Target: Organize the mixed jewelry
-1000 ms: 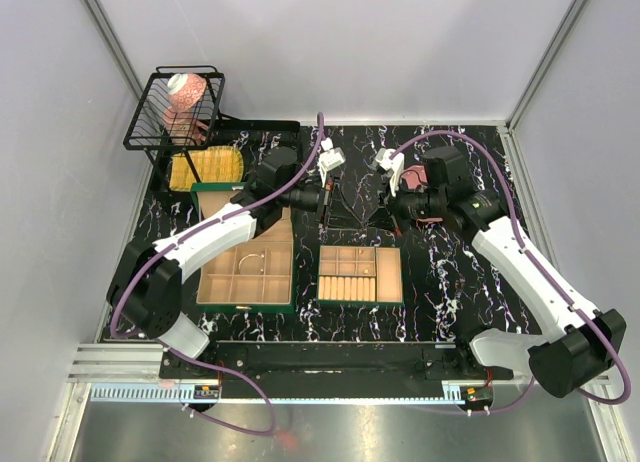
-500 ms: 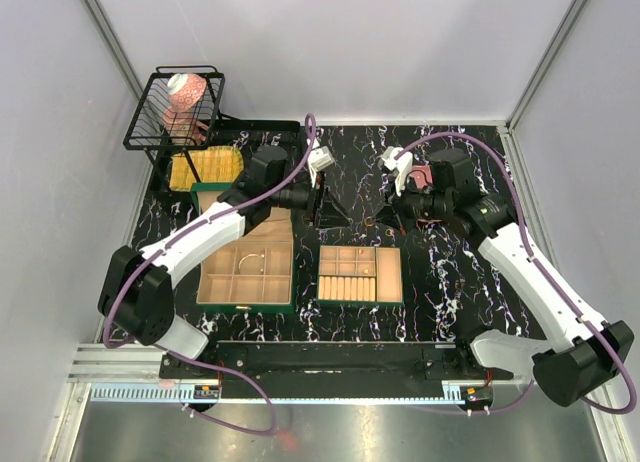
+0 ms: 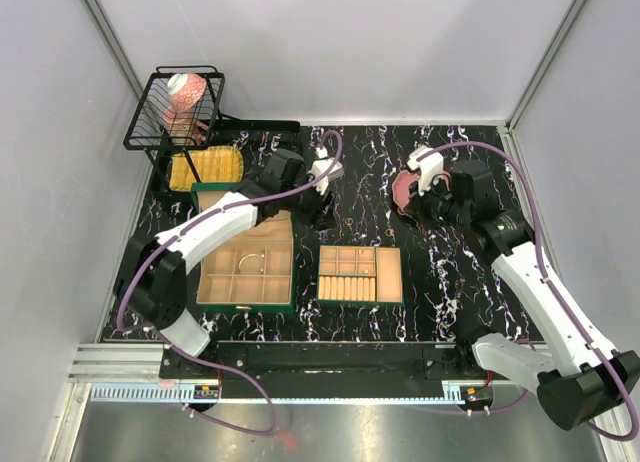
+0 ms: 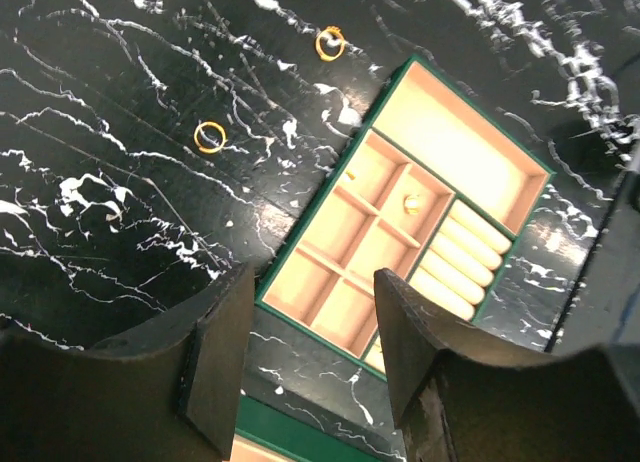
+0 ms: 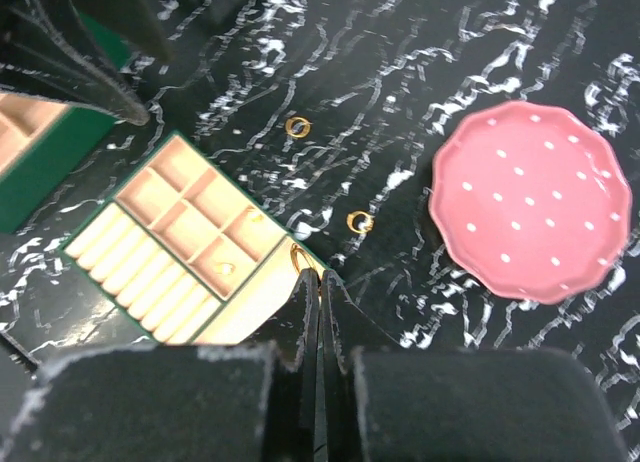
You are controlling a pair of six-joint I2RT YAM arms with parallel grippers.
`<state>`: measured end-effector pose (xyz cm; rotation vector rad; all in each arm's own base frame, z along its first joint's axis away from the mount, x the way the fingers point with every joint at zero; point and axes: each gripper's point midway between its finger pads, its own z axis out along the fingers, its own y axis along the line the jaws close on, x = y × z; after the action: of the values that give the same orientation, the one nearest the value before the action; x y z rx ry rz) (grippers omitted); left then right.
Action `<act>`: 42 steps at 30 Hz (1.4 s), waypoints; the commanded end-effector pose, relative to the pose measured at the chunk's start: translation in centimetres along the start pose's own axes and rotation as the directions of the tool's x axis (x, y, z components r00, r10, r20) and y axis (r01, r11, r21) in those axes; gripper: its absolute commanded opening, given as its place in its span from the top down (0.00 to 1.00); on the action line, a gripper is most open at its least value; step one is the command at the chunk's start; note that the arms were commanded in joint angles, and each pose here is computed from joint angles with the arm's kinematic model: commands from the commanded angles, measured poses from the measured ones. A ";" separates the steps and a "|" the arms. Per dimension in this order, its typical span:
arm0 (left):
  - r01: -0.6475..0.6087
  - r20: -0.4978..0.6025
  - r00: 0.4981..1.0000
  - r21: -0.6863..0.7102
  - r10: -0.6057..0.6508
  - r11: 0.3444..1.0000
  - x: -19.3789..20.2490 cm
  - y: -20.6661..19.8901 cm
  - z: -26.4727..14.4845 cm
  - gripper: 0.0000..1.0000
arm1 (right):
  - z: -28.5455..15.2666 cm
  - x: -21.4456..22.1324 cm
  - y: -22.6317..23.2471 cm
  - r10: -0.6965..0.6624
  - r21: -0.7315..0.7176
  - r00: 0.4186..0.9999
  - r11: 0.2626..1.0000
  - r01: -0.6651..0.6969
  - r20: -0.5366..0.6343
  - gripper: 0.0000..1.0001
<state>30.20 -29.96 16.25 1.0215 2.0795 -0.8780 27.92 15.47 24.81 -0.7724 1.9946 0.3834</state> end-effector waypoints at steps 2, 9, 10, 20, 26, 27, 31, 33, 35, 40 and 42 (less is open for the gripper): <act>-0.069 -0.119 0.991 -0.124 0.054 0.990 1.0 2.1 1.9 0.46 | -1.3 -0.3 -3.7 0.022 0.173 0.999 0.984 -0.028 0.034 1.00; -0.156 -0.267 0.958 -0.186 0.103 0.970 3.4 2.9 4.4 0.46 | -1.3 1.1 -6.1 0.082 0.230 0.997 0.970 -0.080 0.001 1.00; -0.169 -0.294 0.950 -0.207 0.103 0.964 4.0 3.5 4.7 0.46 | -1.3 1.3 -6.1 0.086 0.230 0.996 0.970 -0.083 -0.004 1.00; -0.279 -0.405 0.899 -0.242 0.164 0.929 5.5 4.4 5.9 0.46 | -0.9 2.4 -6.1 0.102 0.212 0.994 0.973 -0.093 -0.033 1.00; -0.323 -0.469 0.861 -0.203 0.198 0.924 7.2 4.4 5.7 0.48 | -0.5 2.7 -6.1 0.111 0.202 0.993 0.974 -0.100 -0.042 1.00; -0.335 -0.479 0.852 -0.192 0.210 0.922 7.6 4.3 5.7 0.49 | -0.3 2.8 -6.1 0.113 0.200 0.993 0.975 -0.102 -0.045 1.00; -0.355 -0.500 0.833 -0.154 0.237 0.922 8.5 3.8 5.9 0.50 | -0.2 3.0 -6.1 0.115 0.199 0.992 0.974 -0.104 -0.046 1.00; -0.369 -0.514 0.819 -0.132 0.254 0.920 8.9 3.6 6.2 0.50 | -0.3 3.0 -6.1 0.114 0.201 0.993 0.974 -0.103 -0.041 1.00; -0.377 -0.522 0.810 -0.115 0.267 0.919 9.2 3.4 6.4 0.51 | -0.4 3.1 -6.1 0.115 0.202 0.992 0.974 -0.104 -0.043 1.00; -0.390 -0.549 0.784 -0.071 0.290 0.918 9.9 3.3 7.0 0.54 | -0.8 3.1 -6.3 0.108 0.217 0.993 0.971 -0.098 -0.036 1.00; -0.387 -0.560 0.776 -0.058 0.291 0.920 10.4 3.3 7.1 0.56 | -1.0 3.0 -6.4 0.107 0.223 0.994 0.970 -0.097 -0.034 1.00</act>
<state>29.29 -29.28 2.98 1.5798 2.2842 -0.2235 30.11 9.26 21.60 -0.5617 2.1364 0.2102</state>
